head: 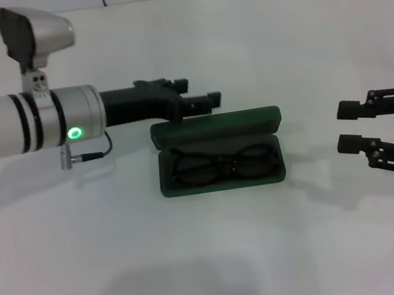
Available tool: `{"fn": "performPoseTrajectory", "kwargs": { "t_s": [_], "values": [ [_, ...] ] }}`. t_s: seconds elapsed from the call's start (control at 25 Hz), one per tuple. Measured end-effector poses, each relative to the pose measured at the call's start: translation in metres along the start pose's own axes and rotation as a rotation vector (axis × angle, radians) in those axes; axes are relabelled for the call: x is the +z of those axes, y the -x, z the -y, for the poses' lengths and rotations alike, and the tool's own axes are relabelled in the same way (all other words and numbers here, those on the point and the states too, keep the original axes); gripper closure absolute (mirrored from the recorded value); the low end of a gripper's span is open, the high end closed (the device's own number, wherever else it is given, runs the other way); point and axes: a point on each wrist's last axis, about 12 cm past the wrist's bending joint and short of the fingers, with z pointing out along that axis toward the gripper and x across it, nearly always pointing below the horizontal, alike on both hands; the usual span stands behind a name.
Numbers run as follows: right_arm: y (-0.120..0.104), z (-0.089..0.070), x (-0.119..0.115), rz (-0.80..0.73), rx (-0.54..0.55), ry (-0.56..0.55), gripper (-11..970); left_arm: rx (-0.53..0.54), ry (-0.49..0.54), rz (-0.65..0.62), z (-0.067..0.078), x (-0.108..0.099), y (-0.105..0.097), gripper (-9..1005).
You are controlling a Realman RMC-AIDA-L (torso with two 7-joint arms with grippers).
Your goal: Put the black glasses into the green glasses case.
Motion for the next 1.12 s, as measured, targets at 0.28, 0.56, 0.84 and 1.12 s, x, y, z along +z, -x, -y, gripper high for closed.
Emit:
{"fn": "performPoseTrajectory", "kwargs": {
  "t_s": [0.28, 0.56, 0.84, 1.12],
  "values": [
    [-0.004, 0.002, 0.002, -0.025, 0.005, -0.024, 506, 0.060, -0.041, -0.067, 0.010, 0.008, -0.005, 154],
    [-0.009, 0.004, 0.002, -0.045, 0.011, -0.056, 478, 0.105, -0.053, -0.103, 0.014, 0.006, -0.024, 155],
    [-0.010, 0.004, 0.006, -0.050, 0.012, -0.058, 450, 0.153, -0.069, -0.013, 0.017, -0.001, -0.029, 155],
    [-0.007, 0.000, 0.013, -0.036, 0.002, 0.007, 423, 0.308, -0.305, 0.230, 0.042, -0.034, -0.030, 155]
  ]
}}
